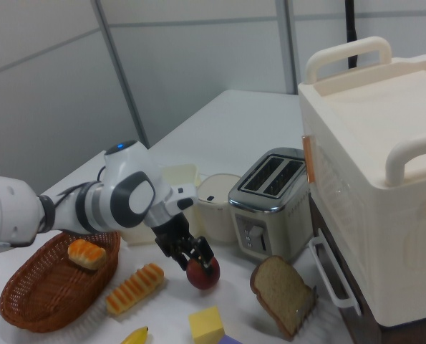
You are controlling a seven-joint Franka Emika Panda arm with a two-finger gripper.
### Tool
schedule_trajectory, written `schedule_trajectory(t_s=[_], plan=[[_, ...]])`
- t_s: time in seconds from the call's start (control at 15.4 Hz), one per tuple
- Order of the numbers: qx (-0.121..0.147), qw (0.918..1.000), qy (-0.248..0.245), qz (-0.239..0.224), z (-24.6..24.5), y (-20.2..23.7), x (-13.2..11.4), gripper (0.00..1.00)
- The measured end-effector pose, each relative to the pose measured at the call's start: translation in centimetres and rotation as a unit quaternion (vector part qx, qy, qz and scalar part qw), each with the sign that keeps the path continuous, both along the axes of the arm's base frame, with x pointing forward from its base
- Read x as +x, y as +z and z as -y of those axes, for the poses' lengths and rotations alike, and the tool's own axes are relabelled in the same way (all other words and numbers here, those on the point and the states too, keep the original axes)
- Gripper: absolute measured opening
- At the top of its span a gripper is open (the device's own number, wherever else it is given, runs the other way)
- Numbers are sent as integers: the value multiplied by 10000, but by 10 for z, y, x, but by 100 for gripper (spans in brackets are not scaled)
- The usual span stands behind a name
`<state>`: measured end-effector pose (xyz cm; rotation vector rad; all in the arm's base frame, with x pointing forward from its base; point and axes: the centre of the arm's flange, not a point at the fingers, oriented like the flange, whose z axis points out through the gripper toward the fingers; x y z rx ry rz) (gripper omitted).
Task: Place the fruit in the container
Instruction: 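Lift the apple and carry it over the cream square container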
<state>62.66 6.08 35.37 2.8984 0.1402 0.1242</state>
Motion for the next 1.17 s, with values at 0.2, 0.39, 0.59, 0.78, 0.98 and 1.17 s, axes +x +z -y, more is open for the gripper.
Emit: schedule_trajectory(t_s=[0.2,0.39,0.59,0.78,0.98,1.17], plan=[[-54,9999,-51,144,-3,32,-5,79],[-74,9992,-64,386,-21,74,-13,79],[28,9968,125,787,-55,118,-14,79],[173,9938,452,1002,-100,142,-18,79],[345,9906,743,1099,-139,151,-15,79],[505,9869,1008,1151,-174,145,-6,79]])
